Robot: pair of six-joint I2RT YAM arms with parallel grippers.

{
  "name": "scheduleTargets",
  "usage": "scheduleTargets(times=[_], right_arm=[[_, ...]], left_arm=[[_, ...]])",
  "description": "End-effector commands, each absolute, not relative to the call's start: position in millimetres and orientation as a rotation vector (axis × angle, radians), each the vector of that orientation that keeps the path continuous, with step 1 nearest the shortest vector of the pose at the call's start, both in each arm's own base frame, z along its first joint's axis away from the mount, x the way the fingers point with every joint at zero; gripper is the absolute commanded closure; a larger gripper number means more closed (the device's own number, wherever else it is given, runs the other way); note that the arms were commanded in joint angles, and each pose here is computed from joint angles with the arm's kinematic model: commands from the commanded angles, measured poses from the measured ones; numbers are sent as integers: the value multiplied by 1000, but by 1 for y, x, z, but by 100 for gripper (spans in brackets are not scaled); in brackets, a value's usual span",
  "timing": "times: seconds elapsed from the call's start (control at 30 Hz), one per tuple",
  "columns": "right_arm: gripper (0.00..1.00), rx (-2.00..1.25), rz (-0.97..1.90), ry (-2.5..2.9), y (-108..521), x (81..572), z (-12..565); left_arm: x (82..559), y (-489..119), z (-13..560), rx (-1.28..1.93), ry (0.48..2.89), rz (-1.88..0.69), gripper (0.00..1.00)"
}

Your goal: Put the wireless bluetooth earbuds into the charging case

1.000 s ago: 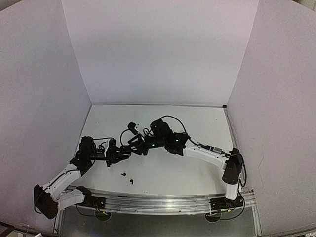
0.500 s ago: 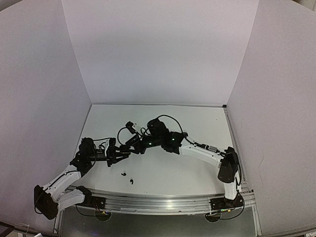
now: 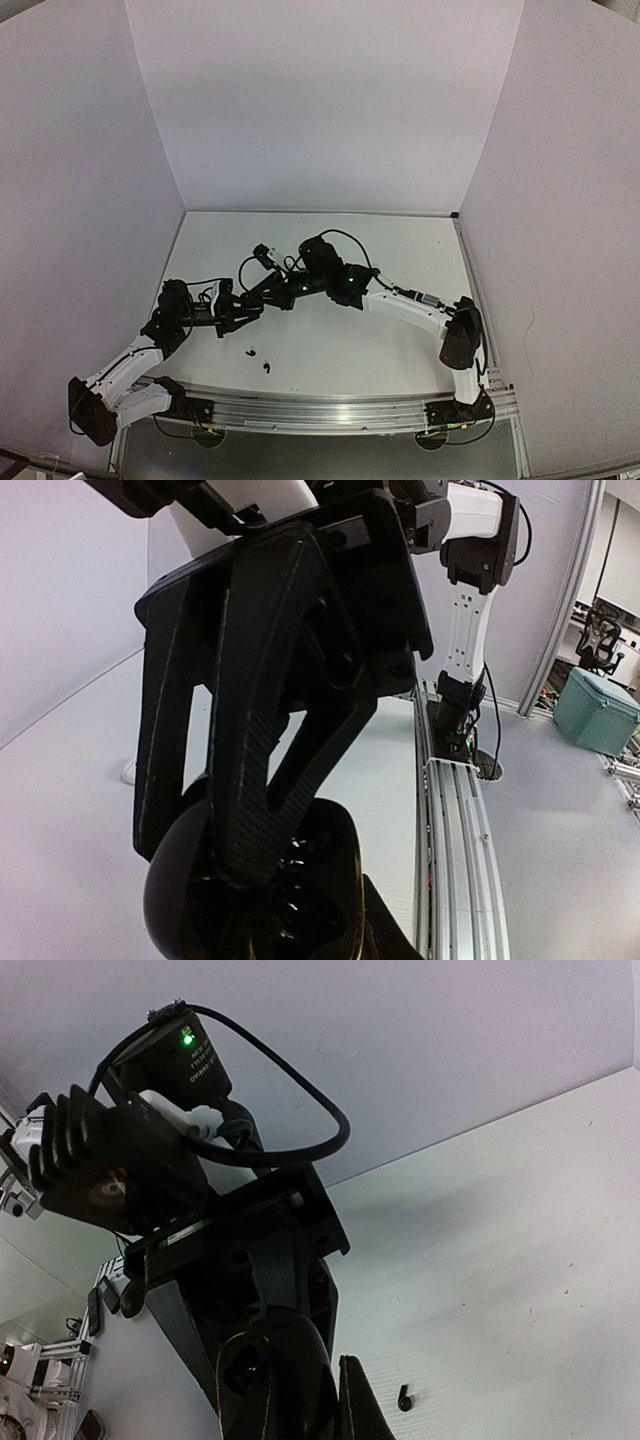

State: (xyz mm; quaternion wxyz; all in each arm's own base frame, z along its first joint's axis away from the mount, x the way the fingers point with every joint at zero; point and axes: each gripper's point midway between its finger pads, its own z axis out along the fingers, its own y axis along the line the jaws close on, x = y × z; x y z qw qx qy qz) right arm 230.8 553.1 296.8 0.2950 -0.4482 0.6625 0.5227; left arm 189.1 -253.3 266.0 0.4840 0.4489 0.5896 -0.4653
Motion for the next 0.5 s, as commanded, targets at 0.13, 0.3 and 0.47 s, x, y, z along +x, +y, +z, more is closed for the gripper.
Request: scheduleTargets(times=[0.13,0.3,0.47], right_arm=[[97,-1205,1371,1564,534,221,355],[97,-1200,1378,1532,532,219,362],[97,-1196,1395,1548,535,220,357]], left_arm=[[185,-253,281,1096,1373,-1143,56],[184,-254,282,1104,1357,-1150,57],[183,-254,287,1117,1320,-1128,59]])
